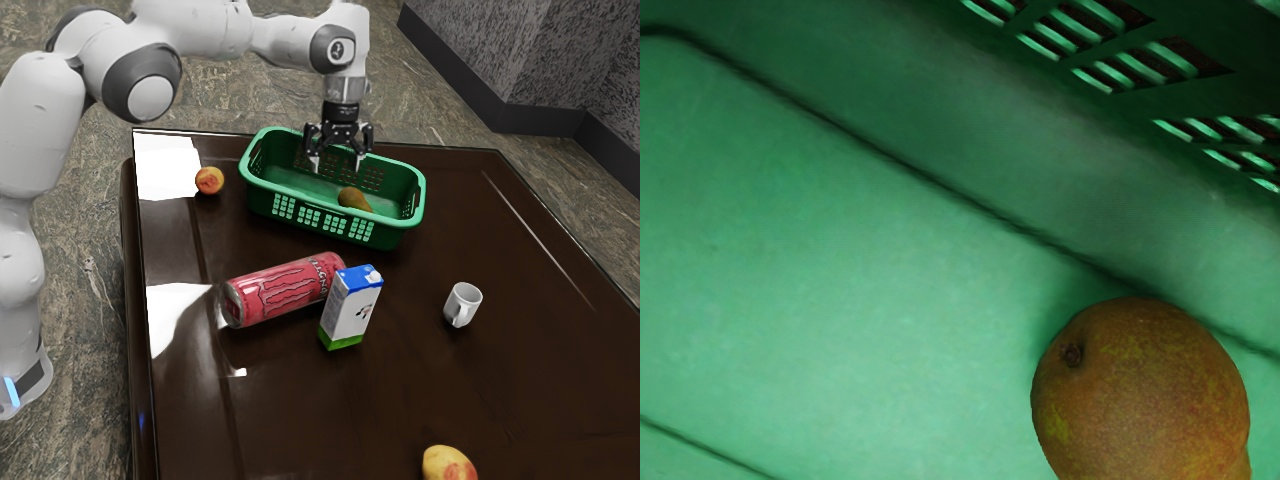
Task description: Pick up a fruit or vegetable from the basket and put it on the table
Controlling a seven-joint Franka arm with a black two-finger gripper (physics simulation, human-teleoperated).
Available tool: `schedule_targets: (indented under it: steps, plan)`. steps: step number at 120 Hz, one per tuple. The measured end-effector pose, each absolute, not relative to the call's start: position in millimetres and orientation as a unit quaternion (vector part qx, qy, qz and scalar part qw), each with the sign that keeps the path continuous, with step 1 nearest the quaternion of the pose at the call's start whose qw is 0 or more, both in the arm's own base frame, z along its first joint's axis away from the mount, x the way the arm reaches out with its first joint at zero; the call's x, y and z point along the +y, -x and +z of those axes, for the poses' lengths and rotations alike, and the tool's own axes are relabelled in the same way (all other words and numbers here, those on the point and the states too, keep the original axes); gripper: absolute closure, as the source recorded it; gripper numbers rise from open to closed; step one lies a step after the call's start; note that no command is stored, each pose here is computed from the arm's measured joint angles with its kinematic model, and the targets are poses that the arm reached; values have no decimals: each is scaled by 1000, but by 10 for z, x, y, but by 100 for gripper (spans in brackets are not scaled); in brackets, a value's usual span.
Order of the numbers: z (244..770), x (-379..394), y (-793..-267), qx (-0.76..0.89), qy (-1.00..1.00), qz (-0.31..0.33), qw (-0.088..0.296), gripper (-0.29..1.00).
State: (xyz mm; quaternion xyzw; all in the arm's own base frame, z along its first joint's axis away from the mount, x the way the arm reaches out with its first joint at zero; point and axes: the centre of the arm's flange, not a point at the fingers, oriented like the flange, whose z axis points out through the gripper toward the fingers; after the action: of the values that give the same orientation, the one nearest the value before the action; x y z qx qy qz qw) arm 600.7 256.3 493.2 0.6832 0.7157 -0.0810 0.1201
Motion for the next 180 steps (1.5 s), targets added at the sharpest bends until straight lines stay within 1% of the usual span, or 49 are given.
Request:
schedule_targets:
  steps: [12, 32, 46, 55, 64, 94, 130, 156, 180]
  plan:
    - [4705, 2522, -6207, 712, -686, -73, 132, 0]
    - [4653, 2535, -6335, 711, -685, -42, 150, 0]
    - [4632, 2452, -6377, 700, -701, -26, 136, 0]
    - [4590, 2404, -6371, 691, -713, -19, 117, 0]
    - [4574, 2394, -6377, 686, -720, -13, 106, 0]
    - [4553, 2333, -6435, 674, -732, 2, 100, 0]
    - [4437, 2226, -6462, 671, -733, -5, 113, 0]
    - [4398, 2254, -6468, 687, -714, -10, 130, 0]
    - [4152, 2307, -6494, 710, -691, -30, 135, 0]
